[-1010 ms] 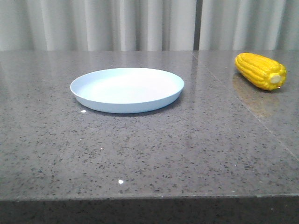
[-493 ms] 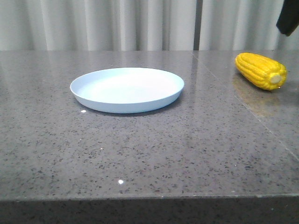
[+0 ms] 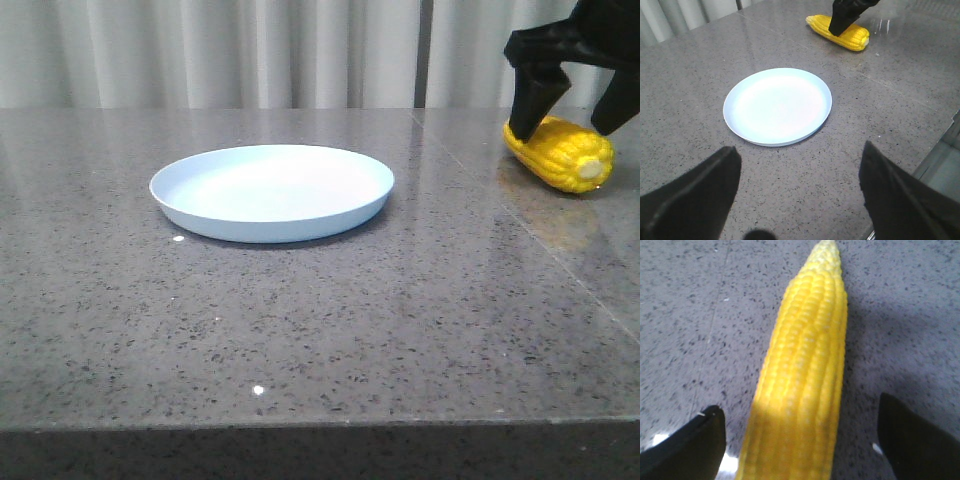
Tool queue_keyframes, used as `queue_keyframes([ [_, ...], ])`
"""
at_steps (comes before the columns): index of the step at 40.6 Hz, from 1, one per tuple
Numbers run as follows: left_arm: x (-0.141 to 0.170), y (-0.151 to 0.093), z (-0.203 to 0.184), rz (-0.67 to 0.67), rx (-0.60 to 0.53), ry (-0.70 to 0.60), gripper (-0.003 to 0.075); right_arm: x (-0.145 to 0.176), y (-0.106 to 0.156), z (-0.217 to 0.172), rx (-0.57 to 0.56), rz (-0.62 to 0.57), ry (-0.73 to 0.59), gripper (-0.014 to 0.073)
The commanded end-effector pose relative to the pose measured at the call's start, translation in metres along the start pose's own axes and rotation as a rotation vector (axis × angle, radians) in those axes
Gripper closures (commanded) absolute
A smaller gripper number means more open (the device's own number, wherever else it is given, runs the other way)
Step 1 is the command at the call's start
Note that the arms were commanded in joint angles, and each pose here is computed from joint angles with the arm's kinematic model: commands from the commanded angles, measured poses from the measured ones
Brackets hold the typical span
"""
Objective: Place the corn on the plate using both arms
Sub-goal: 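Lower the right gripper onto the yellow corn cob and grasp it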
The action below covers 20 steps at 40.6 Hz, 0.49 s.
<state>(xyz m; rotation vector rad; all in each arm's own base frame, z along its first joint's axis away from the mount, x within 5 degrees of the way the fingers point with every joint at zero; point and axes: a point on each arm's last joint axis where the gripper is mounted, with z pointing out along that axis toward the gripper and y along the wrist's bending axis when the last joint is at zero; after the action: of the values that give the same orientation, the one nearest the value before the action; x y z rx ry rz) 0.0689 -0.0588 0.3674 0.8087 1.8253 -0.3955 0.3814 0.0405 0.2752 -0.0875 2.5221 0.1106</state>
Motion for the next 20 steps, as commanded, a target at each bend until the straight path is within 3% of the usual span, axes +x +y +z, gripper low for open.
queue_keyframes([
  [1,-0.0129,0.0015,-0.0039,-0.012,-0.015,-0.093,0.0227,-0.0200,0.0012,-0.0132,-0.005,-0.003,-0.114,-0.0038],
  [7,-0.0129,0.0015,-0.0039,-0.012,-0.015,-0.093,0.0227,-0.0186,0.0008,-0.0051,-0.005,-0.002,-0.084,-0.0007],
  [15,-0.0129,0.0015,-0.0039,-0.012,-0.015,-0.093,0.0227,-0.0162,0.0009,-0.0049,-0.005,-0.003,-0.057,0.0348],
  [20,-0.0129,0.0015,-0.0039,-0.012,-0.015,-0.093,0.0227,-0.0177,0.0013,-0.0084,-0.007,-0.004,-0.042,0.0389],
])
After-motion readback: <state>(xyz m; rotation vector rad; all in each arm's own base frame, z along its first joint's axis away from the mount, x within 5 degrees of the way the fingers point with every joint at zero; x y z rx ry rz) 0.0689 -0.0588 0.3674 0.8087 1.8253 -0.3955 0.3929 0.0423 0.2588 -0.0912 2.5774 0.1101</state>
